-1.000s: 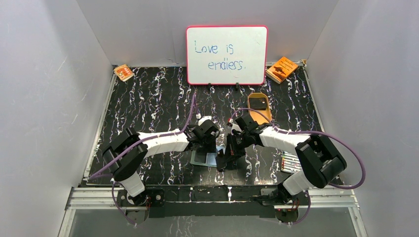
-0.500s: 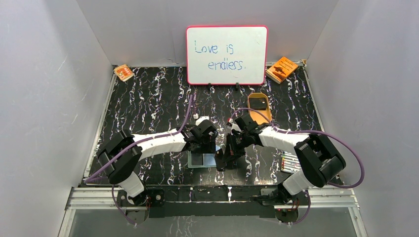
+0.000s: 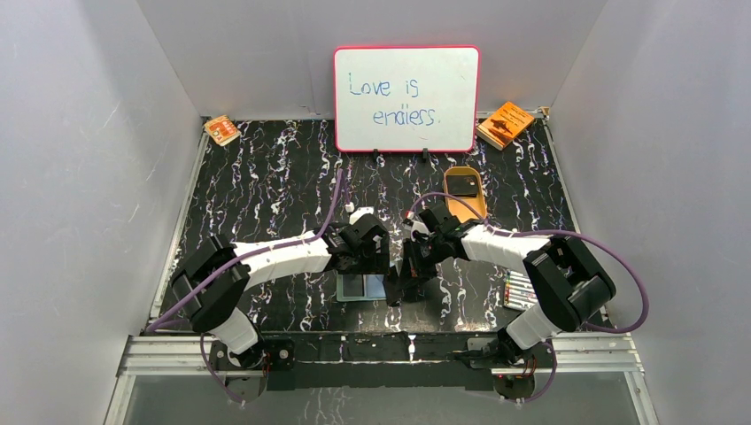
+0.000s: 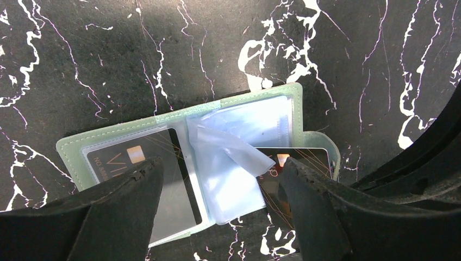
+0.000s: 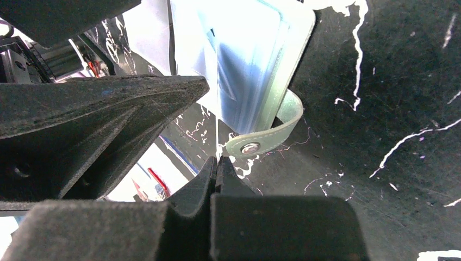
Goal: Put the credit cards into the card holder
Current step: Turn over the card slot in the card holder.
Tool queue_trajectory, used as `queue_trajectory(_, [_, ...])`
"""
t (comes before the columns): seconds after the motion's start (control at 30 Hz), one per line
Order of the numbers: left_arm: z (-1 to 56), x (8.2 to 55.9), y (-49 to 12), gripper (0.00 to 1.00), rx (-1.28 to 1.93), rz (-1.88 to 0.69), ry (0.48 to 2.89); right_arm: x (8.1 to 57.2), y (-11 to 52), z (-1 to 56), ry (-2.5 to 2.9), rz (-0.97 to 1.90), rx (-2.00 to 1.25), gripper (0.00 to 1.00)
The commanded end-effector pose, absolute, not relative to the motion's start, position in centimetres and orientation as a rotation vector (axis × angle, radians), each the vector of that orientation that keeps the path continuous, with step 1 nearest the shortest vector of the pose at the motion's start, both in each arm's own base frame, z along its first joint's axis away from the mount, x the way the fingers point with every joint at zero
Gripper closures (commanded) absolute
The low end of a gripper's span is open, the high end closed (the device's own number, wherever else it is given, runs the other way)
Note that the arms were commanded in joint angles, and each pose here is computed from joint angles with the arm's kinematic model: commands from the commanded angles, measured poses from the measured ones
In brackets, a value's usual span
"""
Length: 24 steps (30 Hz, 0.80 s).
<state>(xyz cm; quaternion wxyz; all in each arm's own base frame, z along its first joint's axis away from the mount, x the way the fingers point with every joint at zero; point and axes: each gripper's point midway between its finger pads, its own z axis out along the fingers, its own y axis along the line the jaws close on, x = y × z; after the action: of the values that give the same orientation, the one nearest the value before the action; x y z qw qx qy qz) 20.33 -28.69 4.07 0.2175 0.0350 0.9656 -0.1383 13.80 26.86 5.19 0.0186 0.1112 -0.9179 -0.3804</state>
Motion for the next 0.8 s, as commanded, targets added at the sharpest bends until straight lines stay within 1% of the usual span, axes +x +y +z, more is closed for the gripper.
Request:
queue_trajectory(0.0, [5.6, 20.8, -28.9, 0.22, 0.105, -0.391, 2.636, 14.7, 28.2, 7.0, -2.847, -1.299, 0.433, 1.00])
queue_trajectory(0.13, [5.3, 21.0, -28.8, 0.25, 0.099, -0.368, 2.639, 14.5, 28.3, 7.3, -2.840, -1.323, 0.452, 1.00])
queue_trajectory(0.5, [4.2, 21.1, -28.2, 0.46, 0.103, -0.293, 2.655, 14.3, 28.5, 7.8, -2.829, -1.360, 0.478, 1.00])
queue_trajectory(0.77, [4.1, 21.1, -28.0, 0.57, 0.108, -0.284, 2.653, 13.7, 29.0, 8.2, -2.782, -1.408, 0.524, 1.00])
